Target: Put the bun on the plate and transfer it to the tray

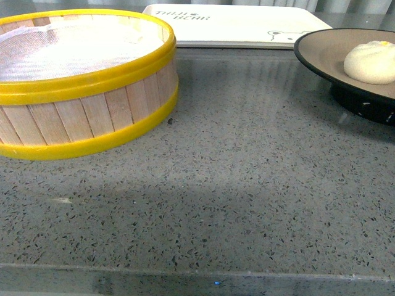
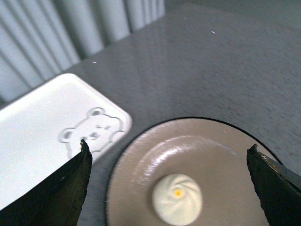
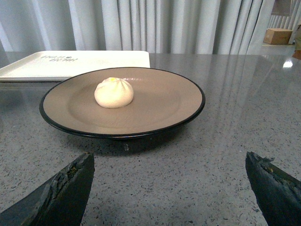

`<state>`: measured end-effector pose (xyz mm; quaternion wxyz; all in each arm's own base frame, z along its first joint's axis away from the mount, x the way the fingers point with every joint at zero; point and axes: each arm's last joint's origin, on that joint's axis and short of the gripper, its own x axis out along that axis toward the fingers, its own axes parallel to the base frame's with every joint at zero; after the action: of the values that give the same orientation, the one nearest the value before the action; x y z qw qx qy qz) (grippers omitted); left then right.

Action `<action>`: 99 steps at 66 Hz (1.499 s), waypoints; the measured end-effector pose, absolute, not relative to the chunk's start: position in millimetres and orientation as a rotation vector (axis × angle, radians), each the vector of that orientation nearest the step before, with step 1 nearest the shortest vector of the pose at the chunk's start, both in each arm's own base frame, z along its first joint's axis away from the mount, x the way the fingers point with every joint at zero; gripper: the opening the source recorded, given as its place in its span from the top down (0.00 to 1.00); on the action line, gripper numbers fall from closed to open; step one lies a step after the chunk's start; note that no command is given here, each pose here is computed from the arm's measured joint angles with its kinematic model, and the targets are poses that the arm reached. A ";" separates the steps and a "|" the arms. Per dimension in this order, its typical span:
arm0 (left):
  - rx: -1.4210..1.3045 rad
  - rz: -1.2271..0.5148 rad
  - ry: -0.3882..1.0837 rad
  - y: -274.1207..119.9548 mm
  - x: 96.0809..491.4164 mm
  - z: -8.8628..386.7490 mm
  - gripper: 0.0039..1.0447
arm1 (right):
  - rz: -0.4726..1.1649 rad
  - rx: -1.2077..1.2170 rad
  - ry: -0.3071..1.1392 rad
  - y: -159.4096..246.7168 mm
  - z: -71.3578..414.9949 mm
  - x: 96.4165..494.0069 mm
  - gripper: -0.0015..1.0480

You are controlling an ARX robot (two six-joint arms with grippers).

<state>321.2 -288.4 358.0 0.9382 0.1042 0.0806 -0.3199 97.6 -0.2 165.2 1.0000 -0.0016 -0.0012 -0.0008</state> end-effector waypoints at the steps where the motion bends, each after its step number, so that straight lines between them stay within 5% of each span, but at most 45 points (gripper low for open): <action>1: 0.208 -0.642 0.163 -283.9 321.7 359.5 0.06 | -0.002 -0.003 -0.002 -0.3 165.2 97.6 0.09; 19: 0.144 -0.302 0.151 -145.0 303.9 356.5 0.06 | -0.002 -0.003 -0.002 -0.2 165.2 97.6 0.09; 34: 0.109 -0.217 0.145 -87.1 254.9 346.6 0.06 | -0.002 -0.003 -0.002 -0.2 165.2 97.6 0.09; 44: 0.015 -0.020 -0.020 -52.8 224.4 319.5 0.31 | -0.002 -0.003 -0.002 -0.2 165.2 97.6 0.09; 71: 0.000 -0.008 0.004 -17.6 173.5 235.0 0.97 | -0.002 -0.003 -0.002 -0.2 165.2 97.6 0.09; 99: -0.002 0.003 0.002 -0.1 144.5 198.2 0.96 | -0.002 -0.003 -0.002 -0.2 165.2 97.6 0.09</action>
<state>144.5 -0.1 198.2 1.0000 -0.0010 0.0009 0.0015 97.6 -0.2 165.2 1.0000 -0.0016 -0.0012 -0.0008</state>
